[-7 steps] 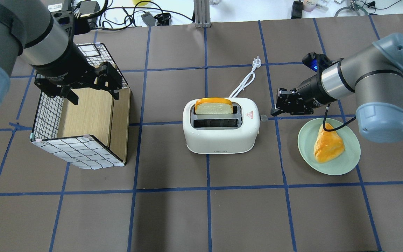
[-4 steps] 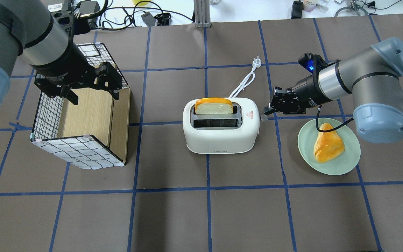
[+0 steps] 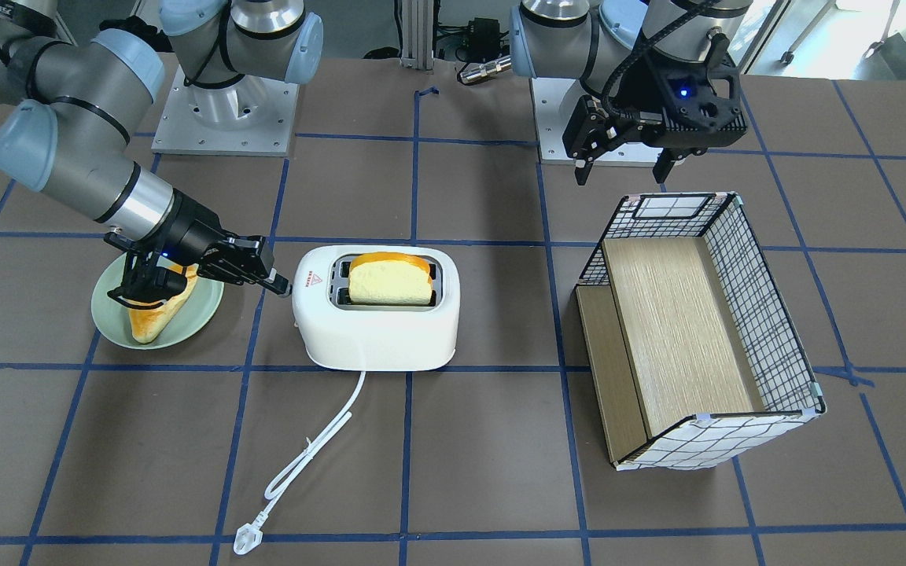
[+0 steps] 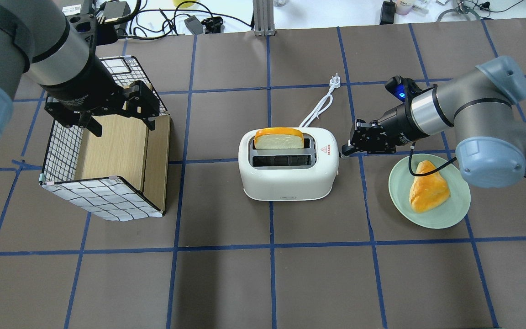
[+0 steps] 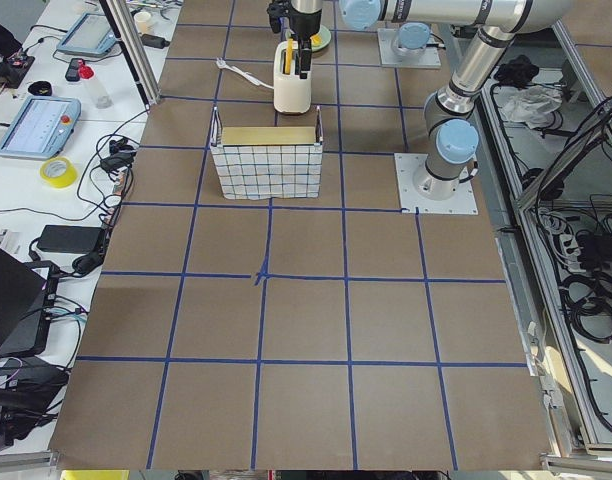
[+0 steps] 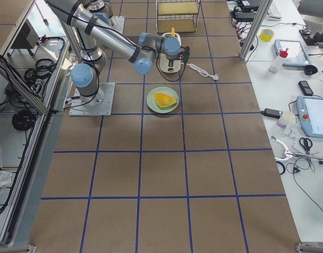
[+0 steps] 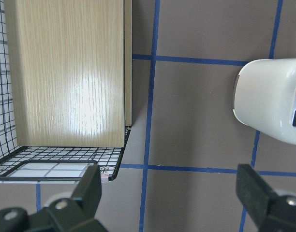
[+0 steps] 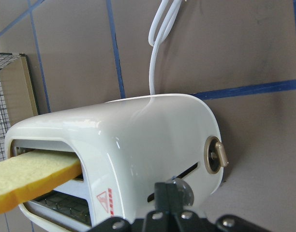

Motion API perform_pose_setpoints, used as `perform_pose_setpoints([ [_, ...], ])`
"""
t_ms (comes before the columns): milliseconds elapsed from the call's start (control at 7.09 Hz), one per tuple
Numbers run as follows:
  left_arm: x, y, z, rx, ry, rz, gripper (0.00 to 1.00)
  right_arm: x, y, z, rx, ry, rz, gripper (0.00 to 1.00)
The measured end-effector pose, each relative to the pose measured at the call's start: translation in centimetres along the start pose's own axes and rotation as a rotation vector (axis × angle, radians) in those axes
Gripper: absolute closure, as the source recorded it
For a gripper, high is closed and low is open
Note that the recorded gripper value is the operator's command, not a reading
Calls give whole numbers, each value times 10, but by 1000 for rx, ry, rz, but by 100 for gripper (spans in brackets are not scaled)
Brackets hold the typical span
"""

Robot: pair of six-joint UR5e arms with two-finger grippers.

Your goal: Press toaster with right arm

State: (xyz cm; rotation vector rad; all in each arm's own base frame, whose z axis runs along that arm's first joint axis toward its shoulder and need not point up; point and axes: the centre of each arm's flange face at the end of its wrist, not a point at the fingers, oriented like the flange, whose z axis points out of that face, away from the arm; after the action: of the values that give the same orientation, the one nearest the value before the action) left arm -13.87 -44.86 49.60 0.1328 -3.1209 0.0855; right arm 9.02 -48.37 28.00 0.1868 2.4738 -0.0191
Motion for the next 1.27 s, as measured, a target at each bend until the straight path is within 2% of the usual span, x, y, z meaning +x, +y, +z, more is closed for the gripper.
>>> perform_pose_setpoints([
  [1269,0,0,1,-1,0,0,0,21,-11,24,-35,8,25,100],
])
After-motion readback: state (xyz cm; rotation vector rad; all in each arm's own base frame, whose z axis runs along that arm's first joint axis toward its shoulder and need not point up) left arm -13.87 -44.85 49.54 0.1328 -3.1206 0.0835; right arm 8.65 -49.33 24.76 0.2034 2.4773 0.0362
